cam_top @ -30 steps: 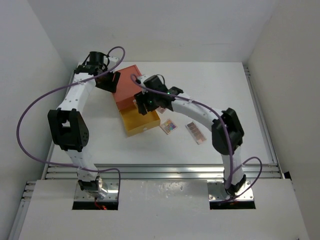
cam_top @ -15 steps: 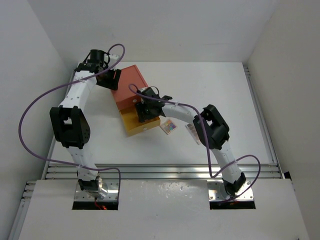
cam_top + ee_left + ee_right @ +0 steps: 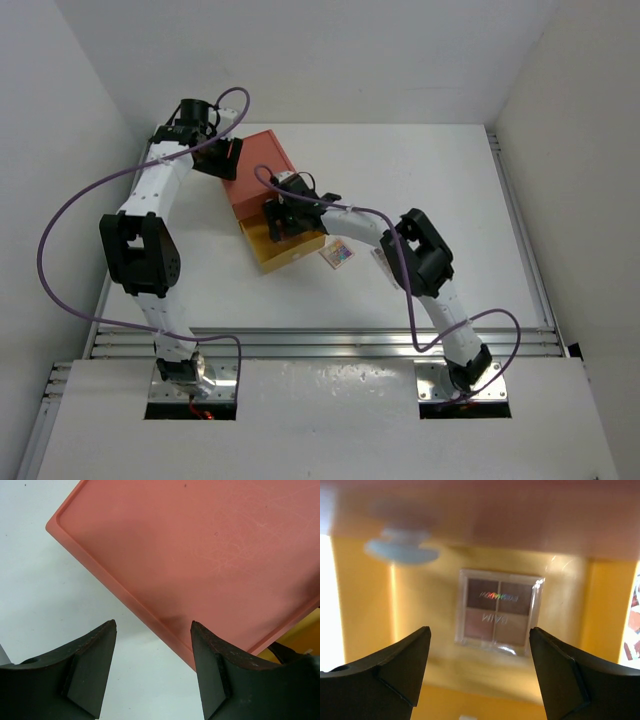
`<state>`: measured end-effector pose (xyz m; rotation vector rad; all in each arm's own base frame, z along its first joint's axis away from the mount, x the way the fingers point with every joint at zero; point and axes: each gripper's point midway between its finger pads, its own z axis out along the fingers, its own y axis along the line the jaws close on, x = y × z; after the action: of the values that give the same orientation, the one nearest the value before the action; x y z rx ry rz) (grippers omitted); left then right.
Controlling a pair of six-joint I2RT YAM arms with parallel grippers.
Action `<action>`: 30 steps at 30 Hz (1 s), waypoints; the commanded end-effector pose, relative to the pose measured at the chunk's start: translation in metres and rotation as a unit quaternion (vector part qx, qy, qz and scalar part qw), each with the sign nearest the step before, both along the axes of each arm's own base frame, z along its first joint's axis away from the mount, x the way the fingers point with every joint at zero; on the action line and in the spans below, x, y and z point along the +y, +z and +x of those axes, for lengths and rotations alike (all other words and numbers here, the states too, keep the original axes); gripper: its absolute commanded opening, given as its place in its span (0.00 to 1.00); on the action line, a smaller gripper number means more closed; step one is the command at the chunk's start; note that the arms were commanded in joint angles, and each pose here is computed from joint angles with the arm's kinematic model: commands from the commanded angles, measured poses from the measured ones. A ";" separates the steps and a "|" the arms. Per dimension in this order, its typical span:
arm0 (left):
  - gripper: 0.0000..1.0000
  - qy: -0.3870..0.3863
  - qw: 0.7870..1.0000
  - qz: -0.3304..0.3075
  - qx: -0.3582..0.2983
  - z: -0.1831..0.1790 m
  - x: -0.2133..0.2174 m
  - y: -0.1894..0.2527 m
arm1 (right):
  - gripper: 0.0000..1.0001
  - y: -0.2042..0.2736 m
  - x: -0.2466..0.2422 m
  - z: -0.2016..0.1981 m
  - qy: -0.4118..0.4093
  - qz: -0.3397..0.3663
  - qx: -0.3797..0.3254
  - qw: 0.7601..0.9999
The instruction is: Organize the makeup
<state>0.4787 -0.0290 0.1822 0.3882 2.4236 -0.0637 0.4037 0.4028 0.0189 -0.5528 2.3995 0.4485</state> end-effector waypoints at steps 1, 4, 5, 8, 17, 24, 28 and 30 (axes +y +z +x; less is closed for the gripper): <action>0.67 -0.002 1.000 -0.009 -0.025 0.007 0.000 0.019 | 0.80 0.084 0.027 0.000 0.035 0.084 -0.068 0.994; 0.67 -0.002 1.000 -0.009 -0.020 0.008 0.000 0.015 | 0.80 0.118 0.035 -0.010 0.061 0.115 -0.083 0.988; 0.67 -0.002 1.000 -0.009 -0.020 0.008 0.000 0.015 | 0.78 0.144 0.039 -0.017 0.077 0.137 -0.095 0.983; 0.67 -0.005 1.000 -0.012 -0.020 0.010 -0.002 0.014 | 0.78 0.165 0.028 -0.019 0.070 0.149 -0.111 0.980; 0.67 -0.008 1.000 -0.016 -0.015 0.010 -0.003 0.010 | 0.75 0.133 -0.105 0.024 -0.031 0.064 -0.040 0.997; 0.67 0.004 1.000 0.005 -0.012 0.007 0.005 0.007 | 0.83 0.065 -0.156 0.061 0.003 -0.028 0.037 0.999; 0.67 0.010 1.000 0.013 -0.007 0.006 0.009 0.003 | 0.89 0.043 -0.146 0.064 0.088 -0.038 0.012 0.995; 0.68 0.013 1.000 0.017 -0.012 0.005 0.011 0.007 | 0.91 0.033 -0.146 0.063 0.111 -0.056 0.006 0.992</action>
<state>0.4818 -0.0263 0.1773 0.3844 2.4362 -0.0456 0.4659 0.2360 0.0300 -0.6503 2.5388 0.3804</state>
